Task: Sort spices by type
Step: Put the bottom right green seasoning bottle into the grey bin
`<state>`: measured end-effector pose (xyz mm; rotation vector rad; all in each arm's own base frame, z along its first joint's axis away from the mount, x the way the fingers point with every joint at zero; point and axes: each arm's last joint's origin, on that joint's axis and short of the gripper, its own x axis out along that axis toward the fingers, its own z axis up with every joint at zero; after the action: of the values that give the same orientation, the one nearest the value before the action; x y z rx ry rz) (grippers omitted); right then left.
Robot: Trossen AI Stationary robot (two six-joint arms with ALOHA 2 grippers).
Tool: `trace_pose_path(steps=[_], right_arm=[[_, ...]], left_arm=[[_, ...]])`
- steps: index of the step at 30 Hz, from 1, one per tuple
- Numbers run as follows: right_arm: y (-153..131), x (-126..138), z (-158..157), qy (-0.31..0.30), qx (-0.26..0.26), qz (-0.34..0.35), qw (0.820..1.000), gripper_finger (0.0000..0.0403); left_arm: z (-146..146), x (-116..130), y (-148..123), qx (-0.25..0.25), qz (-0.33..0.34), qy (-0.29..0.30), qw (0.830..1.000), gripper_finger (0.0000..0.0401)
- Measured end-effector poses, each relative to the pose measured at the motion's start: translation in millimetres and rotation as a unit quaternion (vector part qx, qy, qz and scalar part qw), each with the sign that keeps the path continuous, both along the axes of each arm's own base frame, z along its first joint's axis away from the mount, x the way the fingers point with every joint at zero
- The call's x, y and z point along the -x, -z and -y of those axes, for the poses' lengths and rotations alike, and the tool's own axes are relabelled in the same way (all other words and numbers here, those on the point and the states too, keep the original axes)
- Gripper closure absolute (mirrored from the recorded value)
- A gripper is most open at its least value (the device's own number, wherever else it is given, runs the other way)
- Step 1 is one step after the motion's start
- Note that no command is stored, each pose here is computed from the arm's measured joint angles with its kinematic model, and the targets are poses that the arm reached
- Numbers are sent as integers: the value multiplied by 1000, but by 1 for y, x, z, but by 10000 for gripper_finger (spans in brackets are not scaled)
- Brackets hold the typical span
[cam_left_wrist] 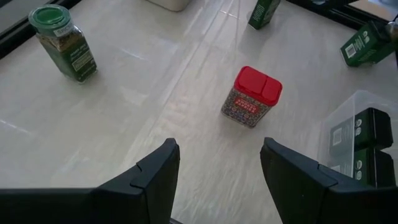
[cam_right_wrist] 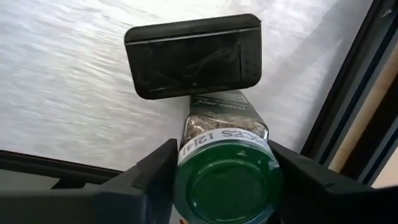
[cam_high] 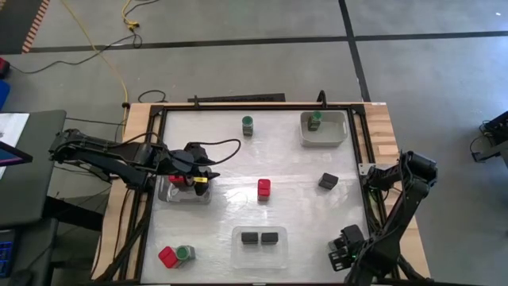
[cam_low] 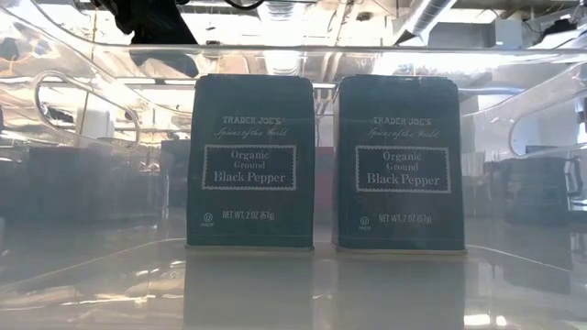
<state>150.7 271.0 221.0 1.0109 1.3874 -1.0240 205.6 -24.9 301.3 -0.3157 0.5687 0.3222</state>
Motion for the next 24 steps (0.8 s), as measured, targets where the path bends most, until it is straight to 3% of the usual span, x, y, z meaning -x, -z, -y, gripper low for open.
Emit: trace_pose_path(steps=[3, 15, 24], right_arm=[[-1, 0, 0, 0, -5, -8, 1000, 178], [-8, -3, -6, -53, -51, -19, 997, 178], [-93, 3, 15, -68, 4, 64, 996, 178]], left_arm=[[0, 0, 0, 0, 0, 0, 1000, 186], [0, 0, 0, 0, 0, 0, 1000, 186], [0, 0, 0, 0, 0, 0, 1000, 186]])
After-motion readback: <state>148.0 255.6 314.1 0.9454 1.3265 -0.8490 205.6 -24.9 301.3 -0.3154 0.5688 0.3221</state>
